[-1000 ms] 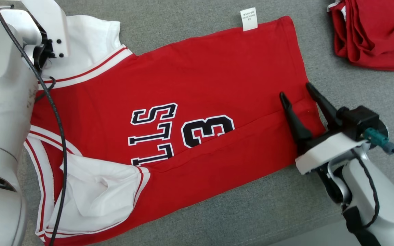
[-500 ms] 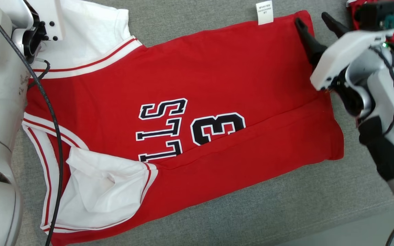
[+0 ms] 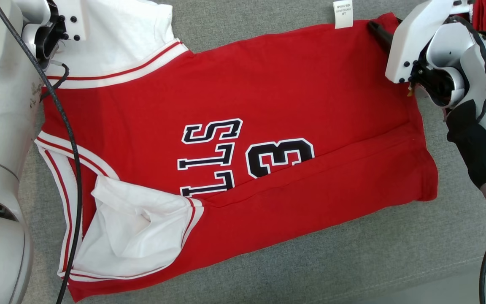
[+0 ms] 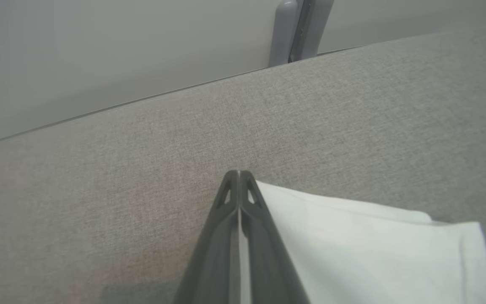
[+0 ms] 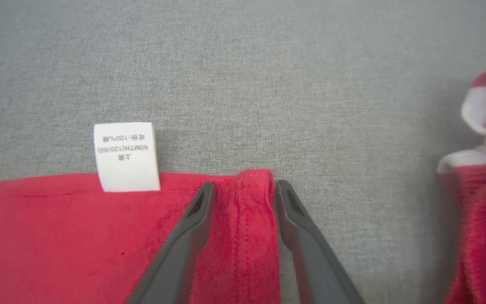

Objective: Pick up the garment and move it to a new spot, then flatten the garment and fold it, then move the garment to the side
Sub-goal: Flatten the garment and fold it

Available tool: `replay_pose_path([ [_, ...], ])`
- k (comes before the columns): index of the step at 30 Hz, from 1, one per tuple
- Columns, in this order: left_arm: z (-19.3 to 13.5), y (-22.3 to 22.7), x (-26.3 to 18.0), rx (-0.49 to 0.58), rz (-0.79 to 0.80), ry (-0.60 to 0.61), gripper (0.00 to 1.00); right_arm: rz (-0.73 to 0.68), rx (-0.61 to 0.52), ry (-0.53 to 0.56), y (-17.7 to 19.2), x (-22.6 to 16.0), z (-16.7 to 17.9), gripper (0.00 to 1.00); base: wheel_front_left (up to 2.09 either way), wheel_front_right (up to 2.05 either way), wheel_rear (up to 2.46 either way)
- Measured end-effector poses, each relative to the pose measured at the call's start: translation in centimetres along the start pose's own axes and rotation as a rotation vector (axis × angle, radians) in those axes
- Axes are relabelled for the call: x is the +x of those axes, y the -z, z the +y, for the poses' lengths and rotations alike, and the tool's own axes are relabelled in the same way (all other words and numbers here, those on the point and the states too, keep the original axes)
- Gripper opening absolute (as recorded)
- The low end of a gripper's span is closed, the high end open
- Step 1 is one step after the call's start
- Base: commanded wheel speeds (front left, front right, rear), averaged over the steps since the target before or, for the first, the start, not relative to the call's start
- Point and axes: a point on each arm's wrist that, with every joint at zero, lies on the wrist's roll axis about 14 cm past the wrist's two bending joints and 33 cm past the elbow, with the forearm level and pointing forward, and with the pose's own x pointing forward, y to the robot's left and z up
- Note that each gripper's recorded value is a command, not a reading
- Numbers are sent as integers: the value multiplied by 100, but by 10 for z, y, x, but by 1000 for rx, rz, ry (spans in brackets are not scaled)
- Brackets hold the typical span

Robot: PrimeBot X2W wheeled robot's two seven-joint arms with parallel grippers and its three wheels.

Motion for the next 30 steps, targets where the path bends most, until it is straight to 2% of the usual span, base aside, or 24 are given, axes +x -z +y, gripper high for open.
replay_pose_path([
  [1, 0, 0, 0, 1, 0, 0, 0, 3, -6, -2, -1, 1, 1, 37, 0, 0, 0],
  [2, 1, 0, 0, 2, 1, -2, 0, 1, -12, -4, -4, 1, 2, 3, 0, 0, 0],
  [3, 2, 0, 0, 4, -2, -3, 0, 0, -19, -8, -5, 1, 4, 0, 0, 0, 0],
  [13, 1, -43, -16, 13, -217, 33, 0, -219, -83, -6, -48, -6, 2, 0, 0, 0, 0],
  [18, -5, -61, -34, -46, -324, 84, 0, -311, -83, -33, -60, -13, 9, 0, 0, 0, 0],
  [20, -7, -61, -41, -87, -348, 100, 0, -331, -89, -42, -58, -16, 9, 0, 0, 0, 0],
  [30, -25, -51, -90, -104, -481, 219, 0, -407, -123, -36, -37, -38, -3, 0, 0, 0, 0],
])
